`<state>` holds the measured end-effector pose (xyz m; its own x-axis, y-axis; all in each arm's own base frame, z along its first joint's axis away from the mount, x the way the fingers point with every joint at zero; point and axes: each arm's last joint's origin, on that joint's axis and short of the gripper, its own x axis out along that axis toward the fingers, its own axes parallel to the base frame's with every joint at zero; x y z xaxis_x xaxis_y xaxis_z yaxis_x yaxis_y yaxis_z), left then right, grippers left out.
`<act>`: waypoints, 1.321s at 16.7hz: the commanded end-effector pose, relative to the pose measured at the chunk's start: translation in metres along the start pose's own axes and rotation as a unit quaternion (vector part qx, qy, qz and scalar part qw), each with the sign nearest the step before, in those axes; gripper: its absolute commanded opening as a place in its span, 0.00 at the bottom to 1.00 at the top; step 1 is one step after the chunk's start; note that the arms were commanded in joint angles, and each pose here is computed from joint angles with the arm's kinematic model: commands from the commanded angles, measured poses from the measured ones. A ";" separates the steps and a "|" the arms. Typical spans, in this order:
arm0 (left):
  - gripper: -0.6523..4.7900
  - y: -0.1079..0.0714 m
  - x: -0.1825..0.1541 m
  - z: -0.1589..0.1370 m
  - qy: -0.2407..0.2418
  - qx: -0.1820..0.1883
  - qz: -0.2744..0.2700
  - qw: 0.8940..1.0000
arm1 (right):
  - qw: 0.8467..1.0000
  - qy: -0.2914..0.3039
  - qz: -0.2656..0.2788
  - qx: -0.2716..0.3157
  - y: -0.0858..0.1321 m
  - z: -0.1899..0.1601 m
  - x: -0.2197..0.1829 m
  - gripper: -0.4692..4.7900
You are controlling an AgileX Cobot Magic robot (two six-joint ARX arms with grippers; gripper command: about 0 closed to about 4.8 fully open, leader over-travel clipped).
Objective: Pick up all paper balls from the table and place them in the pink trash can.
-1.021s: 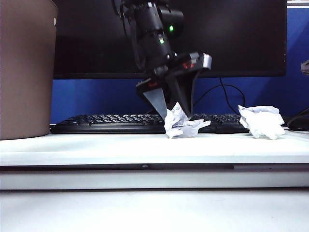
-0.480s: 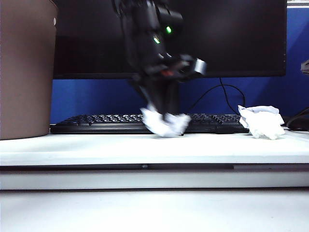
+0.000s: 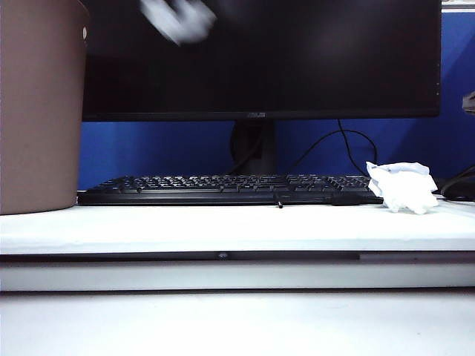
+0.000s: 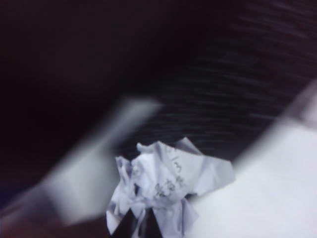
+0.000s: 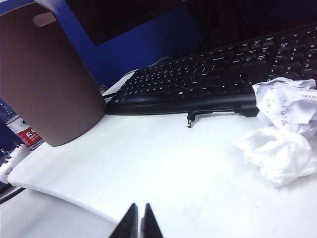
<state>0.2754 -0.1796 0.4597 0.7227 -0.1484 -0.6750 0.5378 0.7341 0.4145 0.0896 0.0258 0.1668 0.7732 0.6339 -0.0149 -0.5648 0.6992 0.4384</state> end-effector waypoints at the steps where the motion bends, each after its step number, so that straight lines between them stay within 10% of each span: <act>1: 0.11 0.033 -0.040 -0.018 0.006 -0.033 0.115 0.993 | 1.000 -0.008 0.005 -0.008 0.002 0.004 -0.001 0.13; 6: 0.13 0.079 -0.038 -0.061 0.119 -0.115 0.168 0.972 | 1.000 -0.007 0.005 -0.007 0.002 0.003 -0.001 0.13; 9: 0.69 0.080 -0.038 -0.058 0.106 -0.120 0.174 0.972 | 1.000 -0.007 0.005 -0.007 0.002 0.003 -0.001 0.13; 12: 0.71 0.080 -0.038 -0.058 0.101 -0.124 0.172 0.972 | 1.000 -0.007 0.005 -0.007 0.002 0.003 -0.001 0.13; 13: 0.76 0.077 -0.036 -0.053 0.053 -0.157 0.092 0.982 | 1.000 -0.007 0.005 -0.007 0.002 0.003 -0.001 0.13; 15: 0.75 0.054 -0.027 -0.032 -0.043 -0.154 -0.112 0.981 | 1.000 -0.008 0.003 -0.007 0.002 0.003 -0.001 0.13; 22: 0.87 -0.109 0.085 0.030 0.002 0.089 -0.246 0.965 | 1.000 -0.007 0.005 -0.007 0.002 0.003 -0.001 0.26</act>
<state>0.2902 -0.2851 0.3781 0.3570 -0.4306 -0.8289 0.8719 0.4721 0.1303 0.0896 0.0258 0.1667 0.7732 0.6339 -0.0158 -0.5642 0.6991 0.4393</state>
